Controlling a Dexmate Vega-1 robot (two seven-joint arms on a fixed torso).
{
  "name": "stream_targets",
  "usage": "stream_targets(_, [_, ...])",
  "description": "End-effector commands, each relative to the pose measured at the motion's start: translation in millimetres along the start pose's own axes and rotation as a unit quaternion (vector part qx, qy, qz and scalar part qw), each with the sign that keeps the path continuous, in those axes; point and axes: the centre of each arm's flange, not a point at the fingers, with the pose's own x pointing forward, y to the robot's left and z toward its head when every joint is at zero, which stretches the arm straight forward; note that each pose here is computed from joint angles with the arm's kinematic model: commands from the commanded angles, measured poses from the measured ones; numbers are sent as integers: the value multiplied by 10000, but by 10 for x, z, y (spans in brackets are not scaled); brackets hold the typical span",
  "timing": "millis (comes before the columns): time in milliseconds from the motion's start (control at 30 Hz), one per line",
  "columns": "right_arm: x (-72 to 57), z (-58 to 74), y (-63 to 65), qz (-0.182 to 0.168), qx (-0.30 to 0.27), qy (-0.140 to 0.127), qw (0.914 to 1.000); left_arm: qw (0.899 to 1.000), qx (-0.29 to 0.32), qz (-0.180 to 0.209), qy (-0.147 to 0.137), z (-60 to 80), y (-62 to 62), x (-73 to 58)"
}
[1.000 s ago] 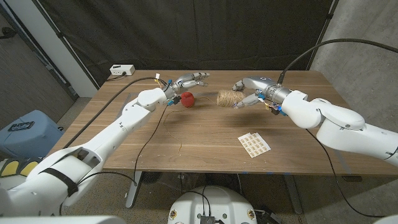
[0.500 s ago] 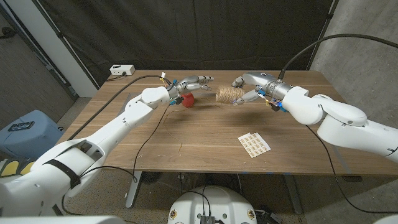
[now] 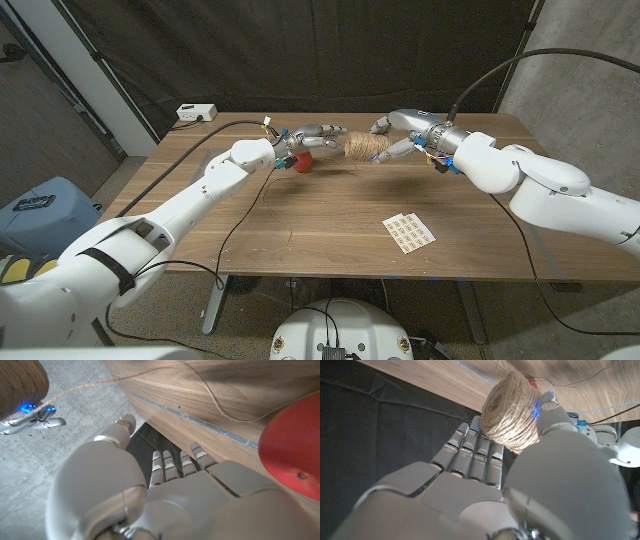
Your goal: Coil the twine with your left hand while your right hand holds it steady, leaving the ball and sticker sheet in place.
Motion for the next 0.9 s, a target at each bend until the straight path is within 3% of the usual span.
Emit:
stream_targets(33, [58, -17, -111, -143, 53, -54, 9999, 9997, 123, -215, 2, 0, 18, 67])
stream_targets(300, [63, 3, -170, -254, 63, -120, 9996, 9996, 181, -207, -71, 9, 37, 87])
stream_targets(900, [87, 45, -238, -398, 180, -224, 9988, 9975, 497, -453, -233, 132, -73, 78])
